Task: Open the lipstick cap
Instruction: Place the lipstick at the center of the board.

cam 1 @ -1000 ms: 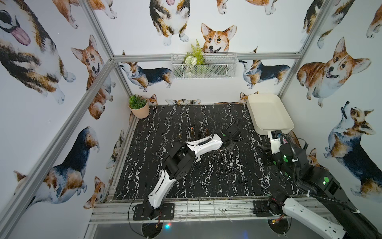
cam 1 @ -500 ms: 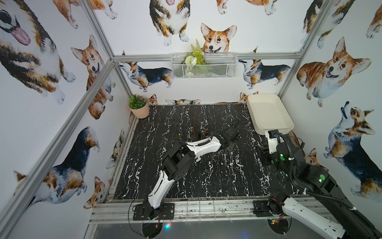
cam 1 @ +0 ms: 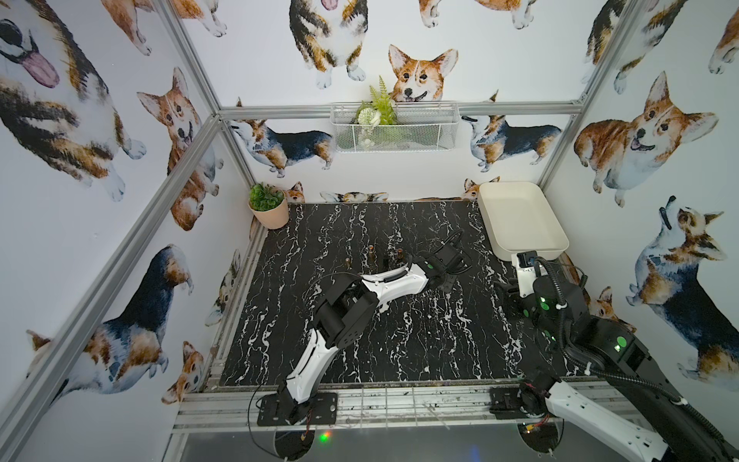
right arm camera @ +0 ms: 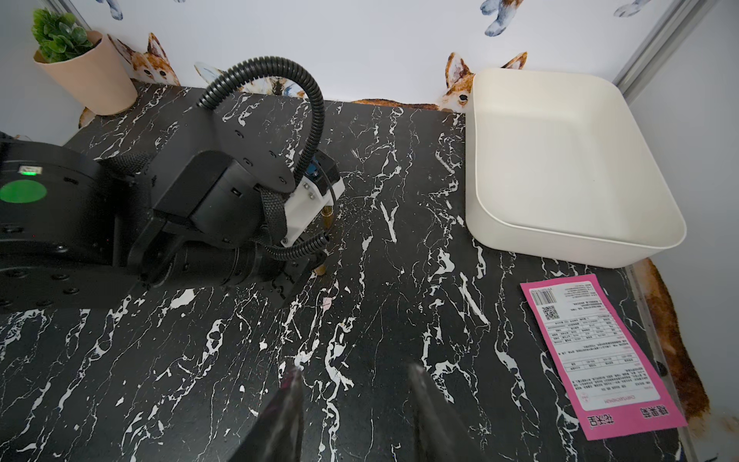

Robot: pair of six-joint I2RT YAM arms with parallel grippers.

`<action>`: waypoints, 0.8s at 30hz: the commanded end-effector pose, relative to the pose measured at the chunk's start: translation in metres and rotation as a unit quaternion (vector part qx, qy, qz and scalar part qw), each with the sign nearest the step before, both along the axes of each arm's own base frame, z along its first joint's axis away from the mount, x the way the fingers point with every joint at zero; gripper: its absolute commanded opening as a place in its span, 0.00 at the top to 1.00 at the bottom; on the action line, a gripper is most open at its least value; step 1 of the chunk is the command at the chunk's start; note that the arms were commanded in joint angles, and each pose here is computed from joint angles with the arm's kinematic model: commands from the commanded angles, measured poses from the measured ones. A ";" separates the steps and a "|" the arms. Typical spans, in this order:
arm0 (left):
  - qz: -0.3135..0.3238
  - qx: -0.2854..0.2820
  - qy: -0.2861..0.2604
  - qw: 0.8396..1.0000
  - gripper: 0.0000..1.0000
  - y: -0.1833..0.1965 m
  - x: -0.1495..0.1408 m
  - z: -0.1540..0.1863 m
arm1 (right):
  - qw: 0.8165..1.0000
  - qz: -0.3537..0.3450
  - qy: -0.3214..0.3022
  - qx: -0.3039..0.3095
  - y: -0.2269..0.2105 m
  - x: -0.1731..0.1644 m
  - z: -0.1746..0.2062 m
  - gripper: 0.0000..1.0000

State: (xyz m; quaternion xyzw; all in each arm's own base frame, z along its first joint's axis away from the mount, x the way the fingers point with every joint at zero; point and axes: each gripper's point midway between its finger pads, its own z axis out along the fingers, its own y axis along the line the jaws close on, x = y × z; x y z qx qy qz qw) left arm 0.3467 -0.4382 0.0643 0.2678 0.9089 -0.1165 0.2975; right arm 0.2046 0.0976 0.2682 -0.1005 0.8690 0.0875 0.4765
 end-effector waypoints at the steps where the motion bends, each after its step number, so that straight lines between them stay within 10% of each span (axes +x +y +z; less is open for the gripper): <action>1: 0.002 -0.010 0.003 1.000 0.79 -0.004 0.001 -0.001 | 1.000 -0.005 -0.010 0.005 0.000 0.003 0.004 0.55; 24: 0.006 -0.004 0.006 1.000 0.59 -0.001 0.001 -0.005 | 1.000 -0.004 -0.009 0.001 0.001 0.005 0.001 0.54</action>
